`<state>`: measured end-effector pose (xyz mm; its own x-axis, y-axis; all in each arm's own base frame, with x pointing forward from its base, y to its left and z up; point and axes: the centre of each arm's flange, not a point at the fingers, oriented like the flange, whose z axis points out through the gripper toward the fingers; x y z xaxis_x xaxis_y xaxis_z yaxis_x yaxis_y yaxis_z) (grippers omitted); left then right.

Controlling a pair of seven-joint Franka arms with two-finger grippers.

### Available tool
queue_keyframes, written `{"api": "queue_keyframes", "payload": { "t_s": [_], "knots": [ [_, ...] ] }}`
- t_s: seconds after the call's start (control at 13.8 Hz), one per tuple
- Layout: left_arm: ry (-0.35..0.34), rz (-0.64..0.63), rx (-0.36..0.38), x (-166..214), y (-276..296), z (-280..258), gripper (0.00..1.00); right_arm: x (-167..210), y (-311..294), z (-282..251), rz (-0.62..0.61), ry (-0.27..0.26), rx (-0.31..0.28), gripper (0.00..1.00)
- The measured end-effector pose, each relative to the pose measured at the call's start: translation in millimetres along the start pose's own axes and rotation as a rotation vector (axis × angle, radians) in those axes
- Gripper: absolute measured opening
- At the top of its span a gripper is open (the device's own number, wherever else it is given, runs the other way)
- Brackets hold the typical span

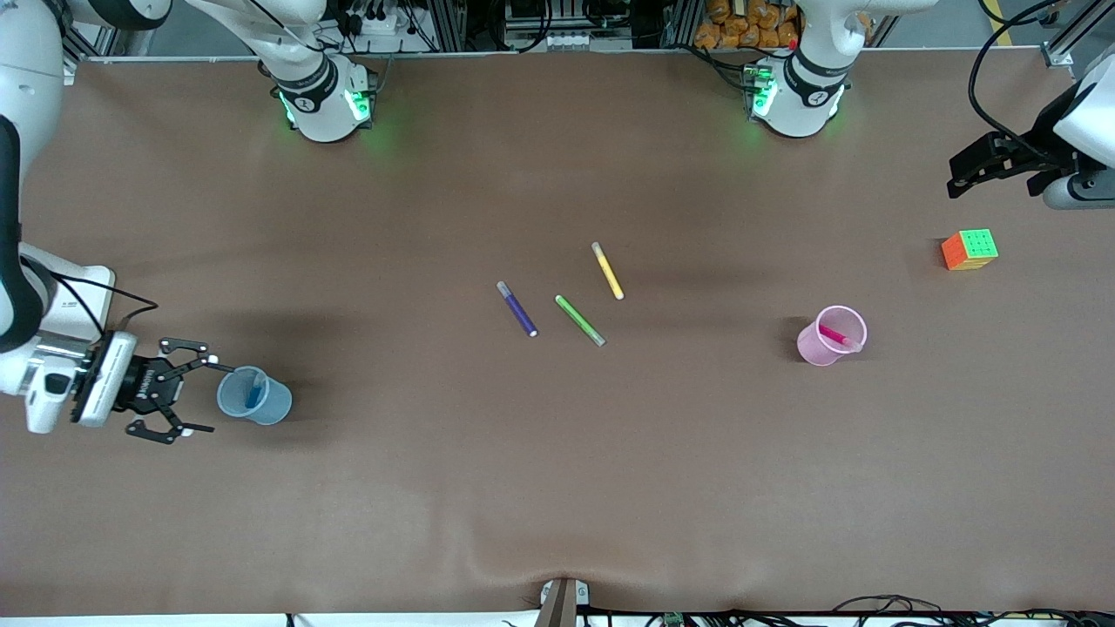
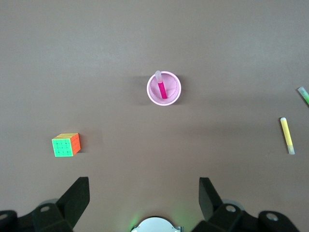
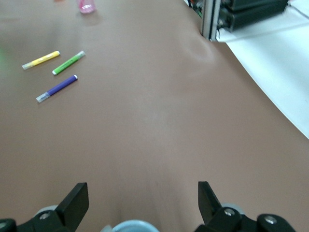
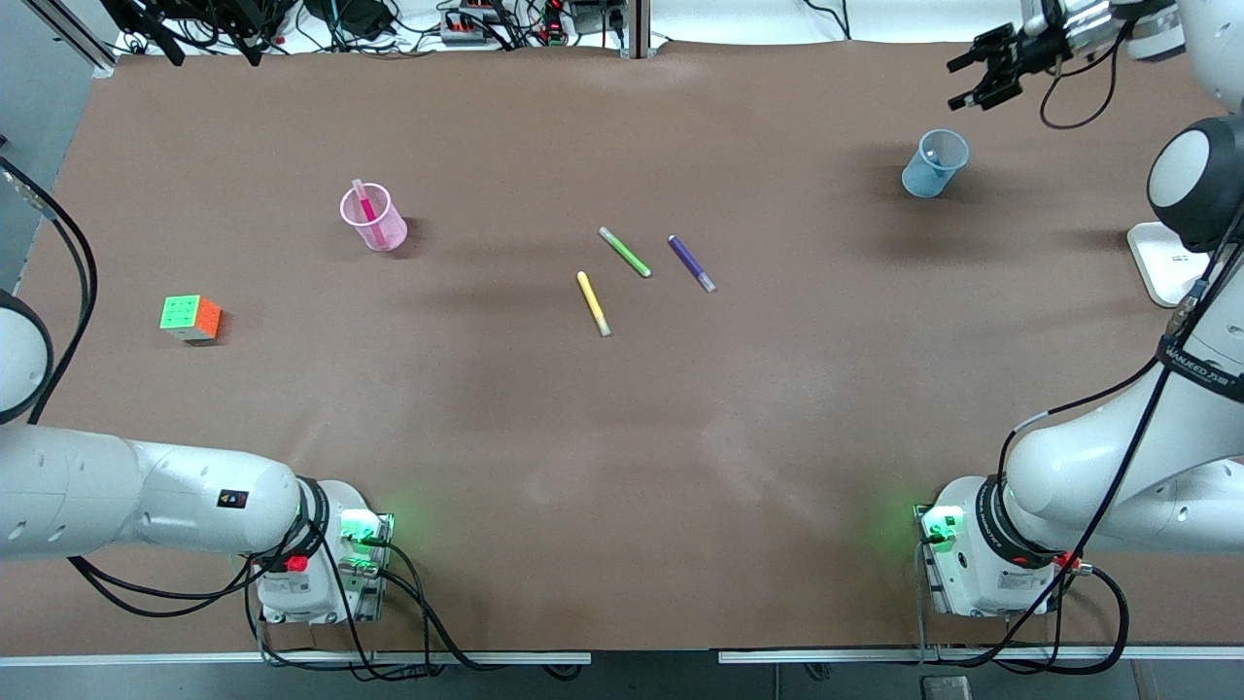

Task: Place pink and blue markers in matching cups

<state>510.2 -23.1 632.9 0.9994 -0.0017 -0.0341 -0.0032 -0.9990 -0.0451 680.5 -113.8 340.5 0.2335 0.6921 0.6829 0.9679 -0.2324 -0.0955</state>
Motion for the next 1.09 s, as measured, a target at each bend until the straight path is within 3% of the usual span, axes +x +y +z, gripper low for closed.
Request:
{"api": "queue_keyframes", "payload": {
  "t_s": [0.58, 0.94, 1.09],
  "knots": [
    [-0.001, 0.001, 0.000, 0.0, 0.3, 0.8, 1.00, 123.6, -40.1, -70.7, 0.216, -0.293, -0.106, 1.00],
    [-0.002, 0.001, 0.000, 0.0, 0.5, 1.0, 1.00, 184.3, -84.7, -97.8, 0.401, -0.427, -0.169, 1.00],
    [-0.002, 0.001, 0.000, -0.1, 0.5, 1.0, 1.00, 201.5, -105.9, -111.9, 0.507, -0.464, -0.226, 1.00]
  ]
}}
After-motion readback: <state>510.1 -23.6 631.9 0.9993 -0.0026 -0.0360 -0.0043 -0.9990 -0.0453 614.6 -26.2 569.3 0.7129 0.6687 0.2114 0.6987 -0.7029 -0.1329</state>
